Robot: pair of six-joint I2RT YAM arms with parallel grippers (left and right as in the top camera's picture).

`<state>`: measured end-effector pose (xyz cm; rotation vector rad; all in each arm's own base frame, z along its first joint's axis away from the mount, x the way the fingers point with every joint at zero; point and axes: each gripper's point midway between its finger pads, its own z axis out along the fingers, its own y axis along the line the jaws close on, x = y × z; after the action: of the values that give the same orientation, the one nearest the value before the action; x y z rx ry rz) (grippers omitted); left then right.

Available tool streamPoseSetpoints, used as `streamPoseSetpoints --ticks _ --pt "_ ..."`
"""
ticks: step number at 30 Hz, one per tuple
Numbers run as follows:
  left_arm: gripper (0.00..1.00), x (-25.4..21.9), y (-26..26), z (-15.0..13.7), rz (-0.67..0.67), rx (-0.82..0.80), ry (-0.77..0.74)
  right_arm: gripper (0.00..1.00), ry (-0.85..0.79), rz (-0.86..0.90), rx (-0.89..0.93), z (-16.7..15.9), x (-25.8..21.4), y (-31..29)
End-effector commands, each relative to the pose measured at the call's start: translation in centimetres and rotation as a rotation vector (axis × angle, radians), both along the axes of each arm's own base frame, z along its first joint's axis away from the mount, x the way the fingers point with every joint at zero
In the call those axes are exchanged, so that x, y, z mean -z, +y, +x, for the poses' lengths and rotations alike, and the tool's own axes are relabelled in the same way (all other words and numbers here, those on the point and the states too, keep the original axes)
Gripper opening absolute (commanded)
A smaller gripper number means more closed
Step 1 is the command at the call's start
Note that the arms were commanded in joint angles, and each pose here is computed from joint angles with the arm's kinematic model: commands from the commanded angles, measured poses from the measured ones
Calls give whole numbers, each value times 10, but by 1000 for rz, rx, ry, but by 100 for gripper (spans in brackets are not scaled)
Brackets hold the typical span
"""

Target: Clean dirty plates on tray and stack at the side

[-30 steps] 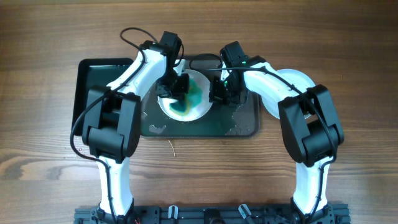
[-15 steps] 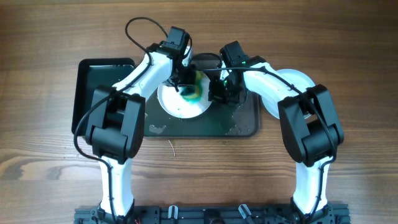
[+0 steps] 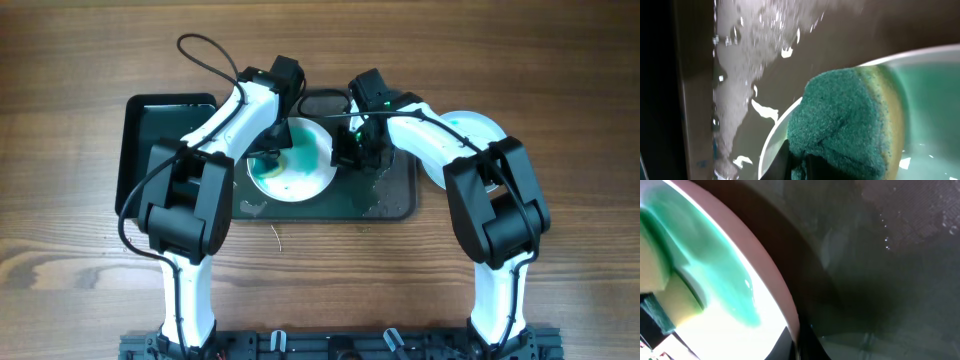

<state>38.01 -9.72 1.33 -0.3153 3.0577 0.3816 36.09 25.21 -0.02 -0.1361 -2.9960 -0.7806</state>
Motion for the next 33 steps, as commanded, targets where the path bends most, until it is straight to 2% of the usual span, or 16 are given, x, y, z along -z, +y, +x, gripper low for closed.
streamPoseSetpoints --ticks 1,5,8,11,14,19,22,27,33 --pt "4 -9 -2 -8 -72 -8 62 4 62 -77 21 -12 28 -19" --pt "4 -53 -33 10 -288 96 2 4 63 -77 20 -12 28 -19" --pt "4 -96 -35 27 -409 88 -100 4 61 -77 13 -12 28 -19" --pt "4 -126 -12 41 -431 42 -195 4 42 -61 -10 -12 22 -17" --pt "4 -129 14 47 -421 -13 -217 4 -60 -103 -39 -1 1 -23" --pt "4 -128 25 52 -419 -38 -232 4 -317 -387 -54 13 -56 -54" --pt "4 -128 24 53 -419 -36 -237 4 -463 -644 -48 10 -93 -79" --pt "4 -128 24 53 -419 -36 -237 4 -721 -949 -28 0 -159 -91" --pt "4 -128 24 53 -420 -36 -237 4 -991 -1182 15 -10 -223 -86"
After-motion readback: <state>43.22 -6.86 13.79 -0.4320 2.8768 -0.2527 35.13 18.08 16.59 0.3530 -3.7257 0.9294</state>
